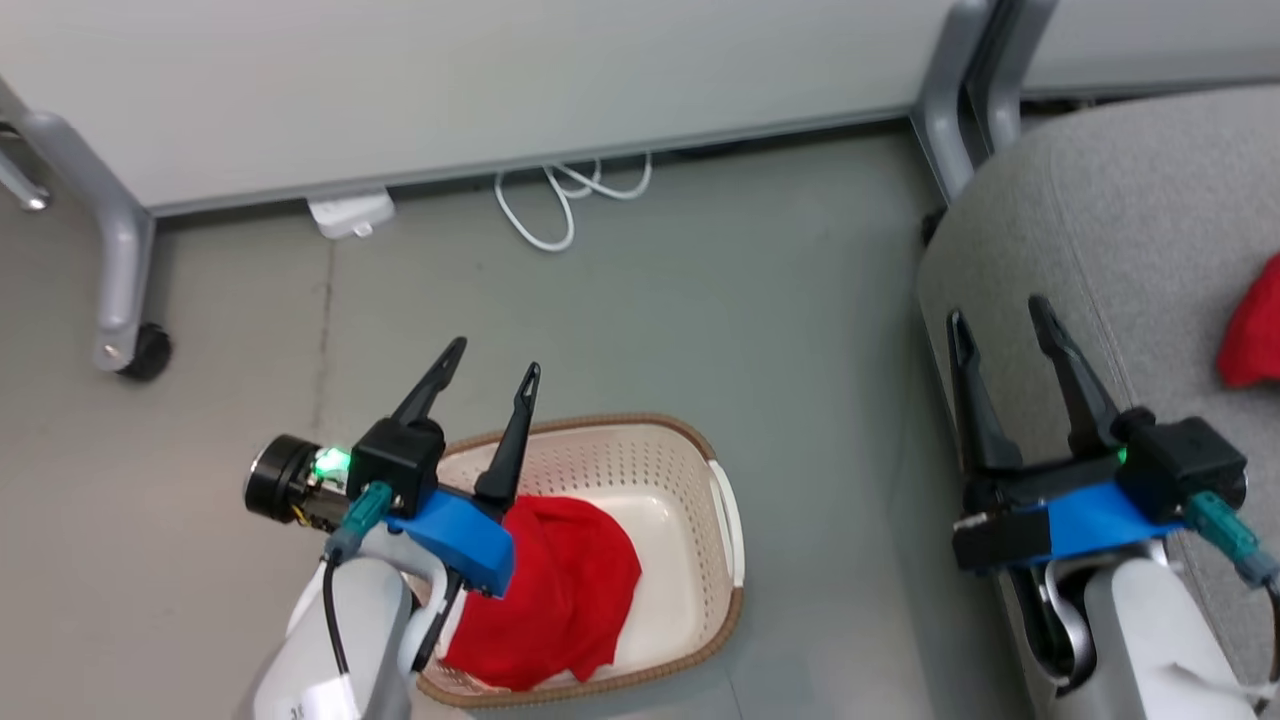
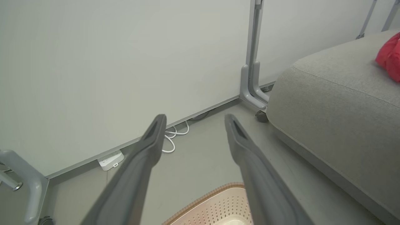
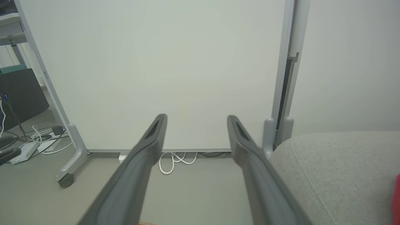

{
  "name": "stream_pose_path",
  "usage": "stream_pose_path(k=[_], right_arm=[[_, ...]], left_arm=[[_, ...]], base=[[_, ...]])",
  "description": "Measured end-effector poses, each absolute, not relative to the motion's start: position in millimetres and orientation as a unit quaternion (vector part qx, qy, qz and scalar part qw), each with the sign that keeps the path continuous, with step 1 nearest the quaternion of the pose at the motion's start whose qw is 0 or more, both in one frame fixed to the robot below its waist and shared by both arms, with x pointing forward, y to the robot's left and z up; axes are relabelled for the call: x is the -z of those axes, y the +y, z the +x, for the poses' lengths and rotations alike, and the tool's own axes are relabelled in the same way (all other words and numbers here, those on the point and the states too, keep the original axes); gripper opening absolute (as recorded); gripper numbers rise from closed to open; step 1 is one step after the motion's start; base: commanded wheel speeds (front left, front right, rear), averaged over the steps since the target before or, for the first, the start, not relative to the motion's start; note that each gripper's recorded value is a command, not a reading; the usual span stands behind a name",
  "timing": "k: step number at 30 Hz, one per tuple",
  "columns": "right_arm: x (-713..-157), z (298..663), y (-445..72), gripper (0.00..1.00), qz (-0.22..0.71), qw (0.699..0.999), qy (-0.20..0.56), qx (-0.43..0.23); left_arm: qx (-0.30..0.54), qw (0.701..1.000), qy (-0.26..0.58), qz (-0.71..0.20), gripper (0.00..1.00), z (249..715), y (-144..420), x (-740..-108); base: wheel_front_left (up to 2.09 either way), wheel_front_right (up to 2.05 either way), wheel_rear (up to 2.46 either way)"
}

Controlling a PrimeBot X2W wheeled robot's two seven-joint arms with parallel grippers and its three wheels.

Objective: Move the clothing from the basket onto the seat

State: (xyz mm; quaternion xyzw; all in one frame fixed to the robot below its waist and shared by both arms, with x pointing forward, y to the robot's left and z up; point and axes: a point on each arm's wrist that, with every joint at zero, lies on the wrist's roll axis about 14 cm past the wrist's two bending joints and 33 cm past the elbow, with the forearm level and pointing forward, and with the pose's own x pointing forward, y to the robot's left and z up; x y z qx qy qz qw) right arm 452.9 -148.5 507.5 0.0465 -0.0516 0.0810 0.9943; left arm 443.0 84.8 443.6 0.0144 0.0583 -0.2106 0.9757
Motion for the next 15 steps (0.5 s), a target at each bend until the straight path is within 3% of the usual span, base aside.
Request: stream_pose_path(k=[15], right_arm=[[-468,509,-167,1.0,0.022,0.997,-0.033,-0.066]], left_arm=[[0.344,0.909,0.219,0.083,1.0,472,43,-297]], base=[[0.0,0.0,0.0]])
